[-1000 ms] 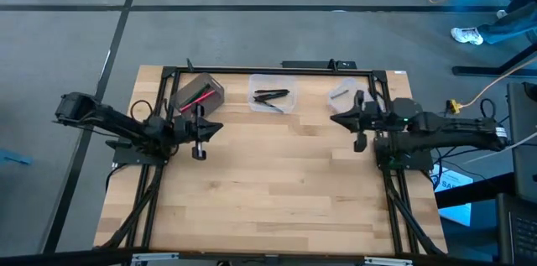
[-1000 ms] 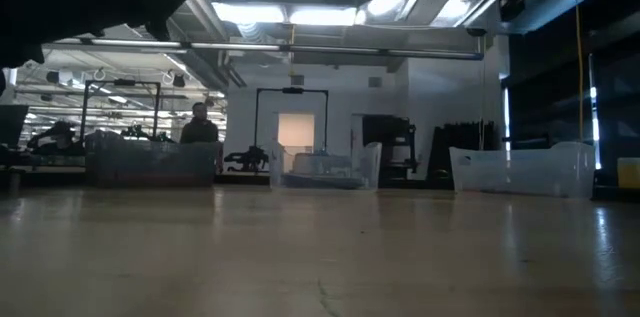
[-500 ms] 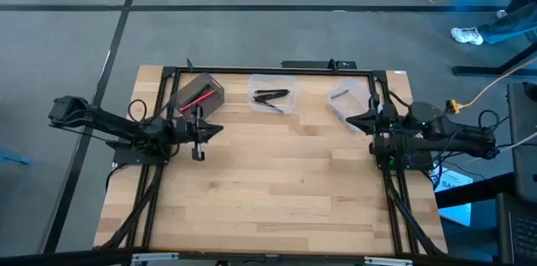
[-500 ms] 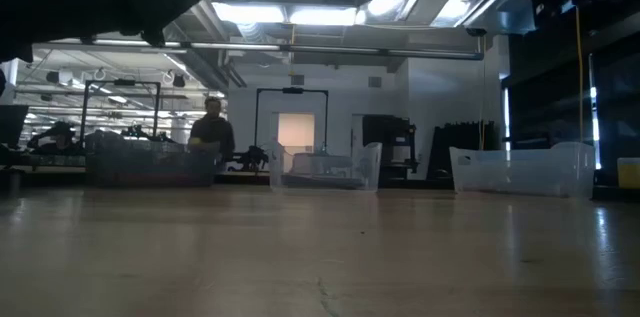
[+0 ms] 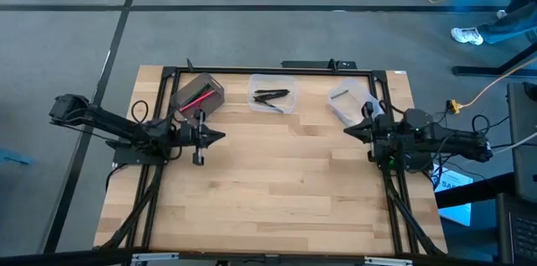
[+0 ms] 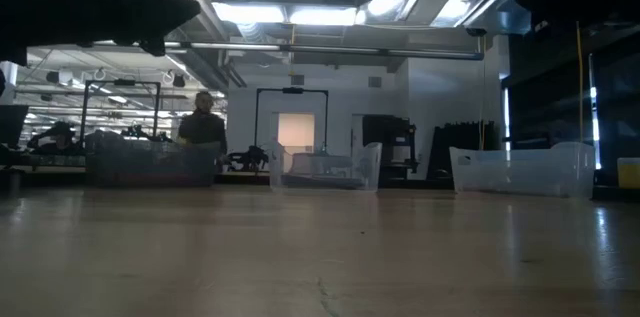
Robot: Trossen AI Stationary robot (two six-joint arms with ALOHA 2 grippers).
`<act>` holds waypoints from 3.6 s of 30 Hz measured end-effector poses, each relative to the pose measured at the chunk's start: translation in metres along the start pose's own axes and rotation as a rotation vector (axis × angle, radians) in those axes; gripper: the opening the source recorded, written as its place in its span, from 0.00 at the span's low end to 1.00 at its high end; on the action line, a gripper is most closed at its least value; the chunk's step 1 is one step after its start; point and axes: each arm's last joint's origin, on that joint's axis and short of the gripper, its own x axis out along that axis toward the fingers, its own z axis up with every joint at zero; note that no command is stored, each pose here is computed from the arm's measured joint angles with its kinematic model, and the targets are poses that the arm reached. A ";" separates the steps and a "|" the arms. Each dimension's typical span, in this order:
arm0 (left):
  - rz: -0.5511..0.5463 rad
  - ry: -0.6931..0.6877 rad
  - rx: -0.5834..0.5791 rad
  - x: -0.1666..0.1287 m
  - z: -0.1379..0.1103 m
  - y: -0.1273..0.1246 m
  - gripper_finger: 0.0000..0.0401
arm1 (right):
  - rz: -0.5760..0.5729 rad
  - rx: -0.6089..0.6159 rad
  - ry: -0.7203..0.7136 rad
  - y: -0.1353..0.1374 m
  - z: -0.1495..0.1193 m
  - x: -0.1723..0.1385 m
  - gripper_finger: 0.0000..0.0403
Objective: Sort crayons/erasers/pens/pencils in bins
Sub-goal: Return to Home Position
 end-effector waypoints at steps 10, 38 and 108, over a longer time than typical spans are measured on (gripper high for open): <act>-0.004 0.037 -0.006 0.000 -0.004 0.000 0.01 | 0.046 -0.013 -0.062 0.002 0.002 -0.010 0.03; 0.056 0.031 -0.048 -0.003 -0.002 -0.009 0.01 | 0.051 0.044 -0.094 0.000 -0.047 0.006 0.03; 0.041 0.111 0.013 -0.047 0.006 0.033 0.00 | -0.012 0.039 -0.051 -0.006 -0.051 0.006 0.03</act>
